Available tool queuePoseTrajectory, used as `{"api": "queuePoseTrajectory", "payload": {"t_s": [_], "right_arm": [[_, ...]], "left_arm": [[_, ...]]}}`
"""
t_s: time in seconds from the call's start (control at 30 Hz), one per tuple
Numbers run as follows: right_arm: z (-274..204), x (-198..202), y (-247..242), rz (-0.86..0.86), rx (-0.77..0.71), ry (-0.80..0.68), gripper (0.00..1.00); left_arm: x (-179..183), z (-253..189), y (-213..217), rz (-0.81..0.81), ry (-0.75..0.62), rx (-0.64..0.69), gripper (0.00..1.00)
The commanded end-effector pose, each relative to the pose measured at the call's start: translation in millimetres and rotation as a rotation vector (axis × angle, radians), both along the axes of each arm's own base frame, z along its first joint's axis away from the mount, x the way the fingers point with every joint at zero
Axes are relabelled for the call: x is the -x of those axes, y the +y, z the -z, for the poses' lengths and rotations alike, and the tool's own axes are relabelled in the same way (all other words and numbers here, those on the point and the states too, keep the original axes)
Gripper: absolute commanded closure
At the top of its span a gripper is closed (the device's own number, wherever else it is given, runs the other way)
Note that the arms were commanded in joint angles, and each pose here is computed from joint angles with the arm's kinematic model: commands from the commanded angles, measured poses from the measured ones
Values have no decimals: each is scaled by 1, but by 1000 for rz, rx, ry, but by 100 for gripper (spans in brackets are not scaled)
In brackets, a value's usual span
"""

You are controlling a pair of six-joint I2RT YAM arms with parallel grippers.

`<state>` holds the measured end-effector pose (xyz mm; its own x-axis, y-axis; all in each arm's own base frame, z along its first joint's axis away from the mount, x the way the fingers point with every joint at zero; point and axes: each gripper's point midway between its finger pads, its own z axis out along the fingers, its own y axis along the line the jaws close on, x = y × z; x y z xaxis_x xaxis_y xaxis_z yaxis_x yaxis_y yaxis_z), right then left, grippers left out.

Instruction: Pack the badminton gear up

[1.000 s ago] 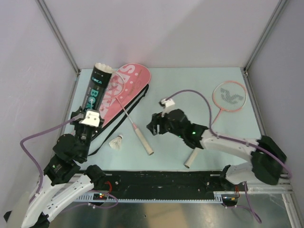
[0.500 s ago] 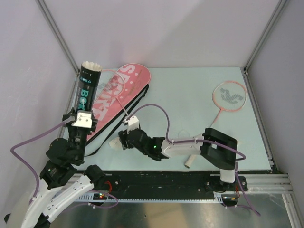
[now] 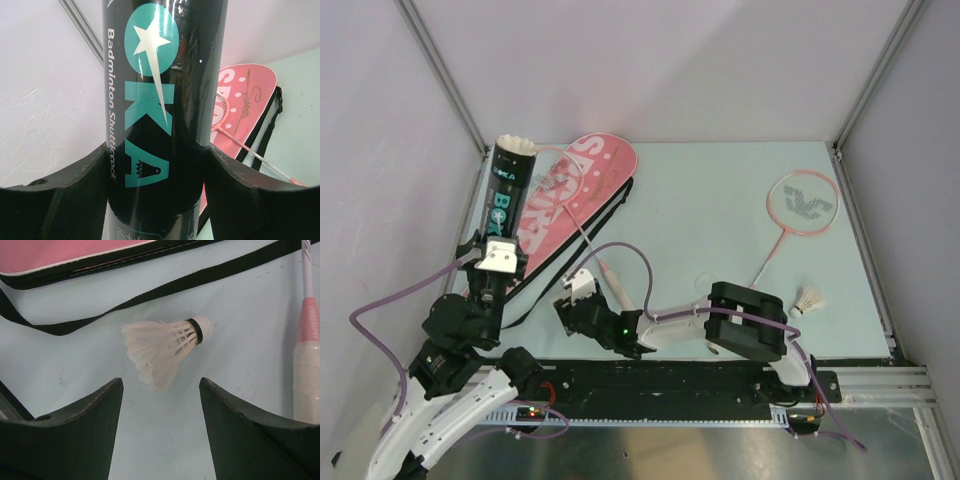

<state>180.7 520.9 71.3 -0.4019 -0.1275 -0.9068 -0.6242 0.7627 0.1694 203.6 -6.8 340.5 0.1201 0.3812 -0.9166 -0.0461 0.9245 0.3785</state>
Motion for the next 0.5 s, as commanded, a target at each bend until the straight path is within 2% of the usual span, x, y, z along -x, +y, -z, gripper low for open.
{"api": "queuePoseTrajectory", "payload": {"t_s": [0.0,0.1,0.27,0.47], "right_arm": [[-18,-14,14,90,-45,-54,33],[-13,-18,14,108,-28,-64,39],[-17,-26,7,147,-17,-90,66],[-18,-37,-4,187,1,-72,87]], "left_arm": [[1,-15,-2,17,-57,44,100],[1,-14,-2,20,-57,42,100],[1,-12,-3,25,-55,37,100],[1,-10,-4,28,-54,36,100]]}}
